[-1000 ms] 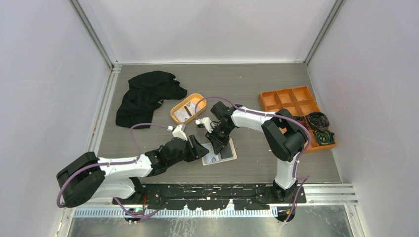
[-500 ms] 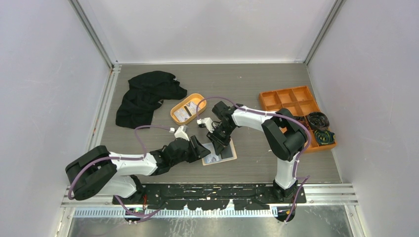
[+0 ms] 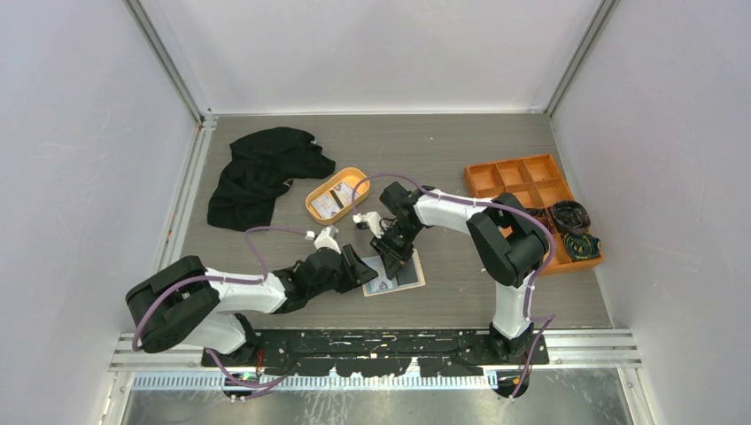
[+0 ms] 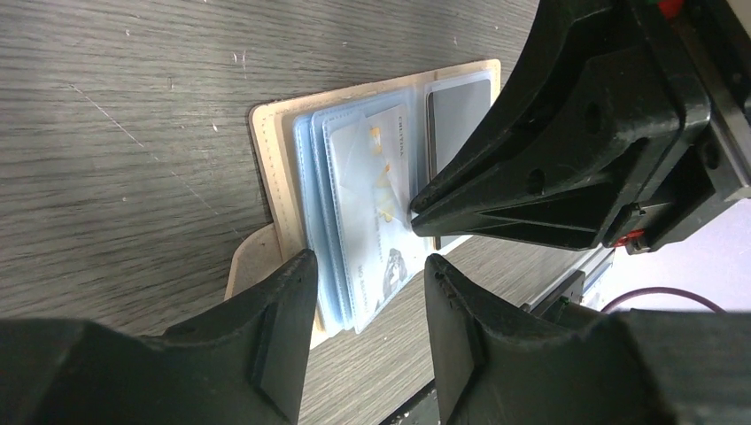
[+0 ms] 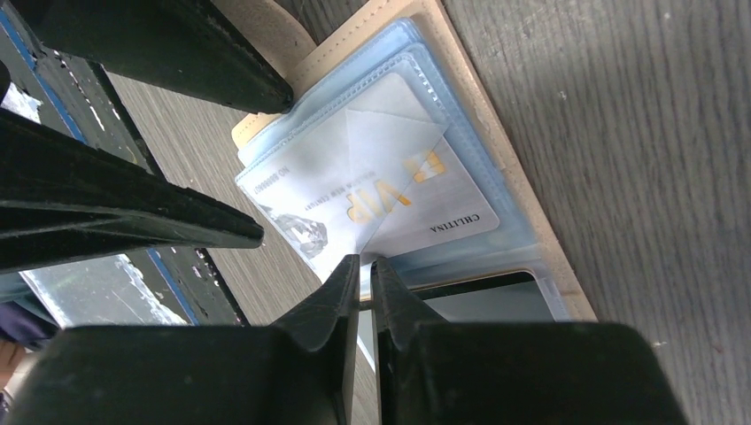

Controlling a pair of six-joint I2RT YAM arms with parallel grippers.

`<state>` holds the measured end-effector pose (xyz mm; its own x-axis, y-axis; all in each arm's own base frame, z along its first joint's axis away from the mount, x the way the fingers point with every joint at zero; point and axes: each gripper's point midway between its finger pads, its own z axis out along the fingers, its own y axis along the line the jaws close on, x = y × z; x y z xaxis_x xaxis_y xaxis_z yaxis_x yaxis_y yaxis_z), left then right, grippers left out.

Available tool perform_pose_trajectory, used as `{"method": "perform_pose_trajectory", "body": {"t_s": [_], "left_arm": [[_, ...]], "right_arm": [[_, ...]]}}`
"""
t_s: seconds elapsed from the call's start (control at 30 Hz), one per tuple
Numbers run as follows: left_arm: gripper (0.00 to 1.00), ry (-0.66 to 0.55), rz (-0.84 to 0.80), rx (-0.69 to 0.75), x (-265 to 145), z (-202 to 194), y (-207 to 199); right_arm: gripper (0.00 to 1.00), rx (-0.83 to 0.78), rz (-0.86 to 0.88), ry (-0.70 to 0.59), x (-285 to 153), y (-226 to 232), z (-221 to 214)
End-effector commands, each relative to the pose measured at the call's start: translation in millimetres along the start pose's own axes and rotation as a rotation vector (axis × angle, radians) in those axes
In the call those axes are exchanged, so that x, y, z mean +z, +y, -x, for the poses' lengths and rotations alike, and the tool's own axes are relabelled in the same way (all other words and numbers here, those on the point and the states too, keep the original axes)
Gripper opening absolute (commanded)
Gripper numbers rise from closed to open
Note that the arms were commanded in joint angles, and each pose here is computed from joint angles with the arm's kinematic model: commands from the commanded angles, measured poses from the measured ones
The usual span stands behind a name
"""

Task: Put the credit cards into the card holder
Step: Turn over the card slot in the card holder.

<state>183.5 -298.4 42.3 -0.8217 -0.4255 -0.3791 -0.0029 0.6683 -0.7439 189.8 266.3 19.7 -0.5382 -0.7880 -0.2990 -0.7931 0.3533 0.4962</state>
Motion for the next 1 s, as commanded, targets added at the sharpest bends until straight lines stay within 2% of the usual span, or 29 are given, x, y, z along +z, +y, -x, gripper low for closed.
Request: {"method": "perform_pose_trajectory", "body": {"t_s": [0.0, 0.37, 0.97], "left_arm": [[0.48, -0.019, -0.091, -0.023, 3.3, 9.4, -30.9], [0.47, -0.032, -0.116, 0.005, -14.2, 15.8, -40.2], [0.48, -0.003, -0.063, -0.001, 3.1, 7.1, -27.8]], "right_arm": [[0.16, 0.005, 0.009, -0.015, -3.0, 0.4, 10.8], [0.16, 0.026, 0.007, 0.007, -0.8, -1.6, 8.4], [0.16, 0.029, 0.007, 0.013, -0.3, -2.0, 7.3]]}}
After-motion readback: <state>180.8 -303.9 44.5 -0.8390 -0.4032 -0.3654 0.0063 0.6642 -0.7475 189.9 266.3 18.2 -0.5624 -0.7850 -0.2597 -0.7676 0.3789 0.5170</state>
